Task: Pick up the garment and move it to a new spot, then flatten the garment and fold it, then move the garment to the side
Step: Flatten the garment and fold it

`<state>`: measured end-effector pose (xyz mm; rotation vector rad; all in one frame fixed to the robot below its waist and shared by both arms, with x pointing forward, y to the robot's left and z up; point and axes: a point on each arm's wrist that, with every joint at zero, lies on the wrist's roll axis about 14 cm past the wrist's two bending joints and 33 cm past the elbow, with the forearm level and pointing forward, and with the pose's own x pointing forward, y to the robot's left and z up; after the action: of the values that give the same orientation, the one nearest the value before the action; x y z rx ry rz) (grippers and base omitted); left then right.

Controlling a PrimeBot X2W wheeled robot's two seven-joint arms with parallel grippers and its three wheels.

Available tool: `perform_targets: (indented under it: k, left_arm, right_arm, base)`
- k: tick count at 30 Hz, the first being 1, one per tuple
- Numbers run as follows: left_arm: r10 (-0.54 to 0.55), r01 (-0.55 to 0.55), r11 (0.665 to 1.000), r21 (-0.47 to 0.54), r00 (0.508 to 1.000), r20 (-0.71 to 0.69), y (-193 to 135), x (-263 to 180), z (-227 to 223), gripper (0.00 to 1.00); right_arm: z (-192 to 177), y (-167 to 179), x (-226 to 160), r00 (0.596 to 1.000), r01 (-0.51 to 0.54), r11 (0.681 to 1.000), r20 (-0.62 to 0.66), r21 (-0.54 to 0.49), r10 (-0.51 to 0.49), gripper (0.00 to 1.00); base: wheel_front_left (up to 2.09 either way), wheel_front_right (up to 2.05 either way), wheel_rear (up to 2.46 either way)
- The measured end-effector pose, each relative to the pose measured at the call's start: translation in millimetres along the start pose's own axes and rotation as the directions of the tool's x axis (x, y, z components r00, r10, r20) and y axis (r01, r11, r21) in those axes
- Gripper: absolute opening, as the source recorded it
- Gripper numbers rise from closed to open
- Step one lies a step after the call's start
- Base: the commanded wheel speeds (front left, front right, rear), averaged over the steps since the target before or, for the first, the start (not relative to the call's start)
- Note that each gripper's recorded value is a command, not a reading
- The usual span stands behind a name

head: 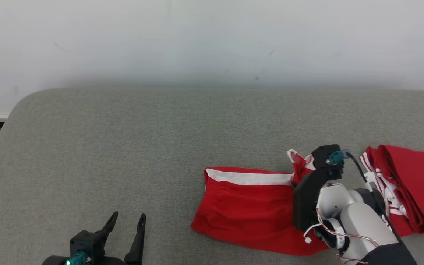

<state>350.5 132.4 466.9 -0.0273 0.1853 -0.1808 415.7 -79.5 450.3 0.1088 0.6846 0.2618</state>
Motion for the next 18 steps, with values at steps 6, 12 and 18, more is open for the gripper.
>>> perform_targets:
  k: [6, 12, 18]
  left_arm:
    - [0.020, -0.020, 1.000, -0.009, 1.000, -0.011, 4, -4, -3, 1.00]
    - [0.046, -0.046, 0.999, -0.010, 0.999, -0.009, 13, -5, -2, 1.00]
    - [0.060, -0.060, 0.998, -0.011, 0.998, -0.018, 17, -6, -5, 1.00]
  right_arm:
    - [4, 36, 6, 0.996, -0.080, 0.993, -0.035, -0.084, 0.077, 0.00]
    - [13, 59, 12, 0.991, -0.127, 0.980, -0.049, -0.153, 0.121, 0.00]
    - [18, 81, 17, 0.986, -0.165, 0.957, -0.069, -0.240, 0.153, 0.00]
  base:
    - [0.00, 0.00, 0.00]
    - [0.00, 0.00, 0.00]
    - [0.00, 0.00, 0.00]
